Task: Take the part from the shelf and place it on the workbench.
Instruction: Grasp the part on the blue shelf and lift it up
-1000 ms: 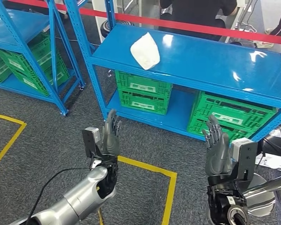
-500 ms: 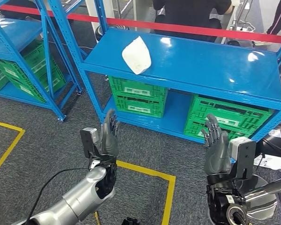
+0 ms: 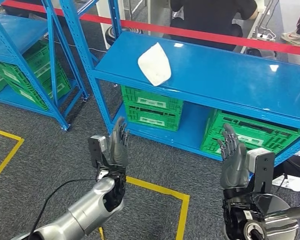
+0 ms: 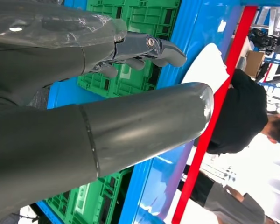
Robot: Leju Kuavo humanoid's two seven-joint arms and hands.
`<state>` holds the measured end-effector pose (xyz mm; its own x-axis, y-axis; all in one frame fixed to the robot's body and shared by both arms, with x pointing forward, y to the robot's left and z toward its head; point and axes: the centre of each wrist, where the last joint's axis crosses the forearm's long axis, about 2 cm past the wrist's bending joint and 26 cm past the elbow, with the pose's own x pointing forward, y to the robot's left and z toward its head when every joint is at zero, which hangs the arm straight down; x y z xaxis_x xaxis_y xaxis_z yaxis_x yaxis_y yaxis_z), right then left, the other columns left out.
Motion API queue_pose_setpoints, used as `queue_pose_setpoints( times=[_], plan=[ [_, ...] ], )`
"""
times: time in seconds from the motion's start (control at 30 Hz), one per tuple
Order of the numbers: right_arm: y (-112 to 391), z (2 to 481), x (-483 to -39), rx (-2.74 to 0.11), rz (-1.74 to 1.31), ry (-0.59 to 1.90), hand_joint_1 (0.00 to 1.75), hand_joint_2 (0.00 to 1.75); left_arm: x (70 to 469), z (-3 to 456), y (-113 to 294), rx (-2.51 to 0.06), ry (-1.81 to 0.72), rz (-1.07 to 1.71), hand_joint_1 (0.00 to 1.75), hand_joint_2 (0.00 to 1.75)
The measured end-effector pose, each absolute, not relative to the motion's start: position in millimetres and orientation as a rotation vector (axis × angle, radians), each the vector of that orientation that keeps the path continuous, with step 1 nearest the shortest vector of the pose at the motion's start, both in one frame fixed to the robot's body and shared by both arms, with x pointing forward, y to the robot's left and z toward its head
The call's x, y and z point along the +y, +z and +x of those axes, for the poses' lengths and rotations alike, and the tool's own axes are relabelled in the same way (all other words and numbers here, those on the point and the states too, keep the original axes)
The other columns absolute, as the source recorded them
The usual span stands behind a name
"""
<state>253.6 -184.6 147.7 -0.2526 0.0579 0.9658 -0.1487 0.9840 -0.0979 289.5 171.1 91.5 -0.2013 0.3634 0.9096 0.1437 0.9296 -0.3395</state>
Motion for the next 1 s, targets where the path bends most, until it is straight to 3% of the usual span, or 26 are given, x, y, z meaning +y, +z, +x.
queue_pose_setpoints(
  times=[1.0],
  plan=[
    [154.2, 269.9, -198.7, -1.795, 0.042, 0.220, 0.00, 0.00, 177.5, 289.7, 91.4, -1.776, 0.215, -0.351, 0.00, 0.00]
  ],
)
